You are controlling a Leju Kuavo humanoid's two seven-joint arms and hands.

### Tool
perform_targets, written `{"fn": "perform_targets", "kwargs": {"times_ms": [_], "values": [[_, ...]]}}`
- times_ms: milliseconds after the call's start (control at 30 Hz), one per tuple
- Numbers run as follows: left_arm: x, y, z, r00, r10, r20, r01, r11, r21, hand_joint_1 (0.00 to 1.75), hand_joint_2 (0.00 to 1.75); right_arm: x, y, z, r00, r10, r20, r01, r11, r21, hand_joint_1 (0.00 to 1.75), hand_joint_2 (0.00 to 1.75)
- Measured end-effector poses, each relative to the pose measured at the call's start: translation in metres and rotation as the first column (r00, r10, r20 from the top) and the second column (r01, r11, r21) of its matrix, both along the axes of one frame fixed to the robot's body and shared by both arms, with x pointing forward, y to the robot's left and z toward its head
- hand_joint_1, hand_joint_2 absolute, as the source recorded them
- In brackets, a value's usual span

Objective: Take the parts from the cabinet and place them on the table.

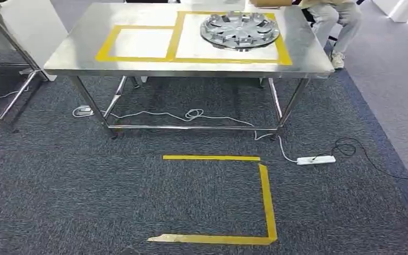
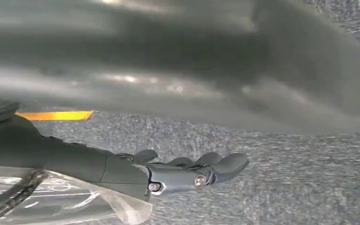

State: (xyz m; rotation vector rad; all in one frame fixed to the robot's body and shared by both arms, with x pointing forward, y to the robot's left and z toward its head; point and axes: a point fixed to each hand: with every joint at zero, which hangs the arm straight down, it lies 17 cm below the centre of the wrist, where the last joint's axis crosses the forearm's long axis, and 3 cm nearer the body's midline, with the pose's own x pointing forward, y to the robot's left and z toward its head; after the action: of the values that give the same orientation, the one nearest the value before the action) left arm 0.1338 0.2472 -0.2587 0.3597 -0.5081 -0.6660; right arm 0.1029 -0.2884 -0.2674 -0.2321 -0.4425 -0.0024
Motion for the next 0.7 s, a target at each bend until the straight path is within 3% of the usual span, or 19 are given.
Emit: {"fn": "perform_targets", "kwargs": {"times_ms": [700], "values": [[-0.0042,0.0027,-0.0010,1.000,-0.001,-0.006,0.001,1.000,0.005,0.00,0.00,-0.0010,0.0018,-0.0004,1.000,-0.001,-0.006,0.001,1.000,0.004,0.00,0.00]]}}
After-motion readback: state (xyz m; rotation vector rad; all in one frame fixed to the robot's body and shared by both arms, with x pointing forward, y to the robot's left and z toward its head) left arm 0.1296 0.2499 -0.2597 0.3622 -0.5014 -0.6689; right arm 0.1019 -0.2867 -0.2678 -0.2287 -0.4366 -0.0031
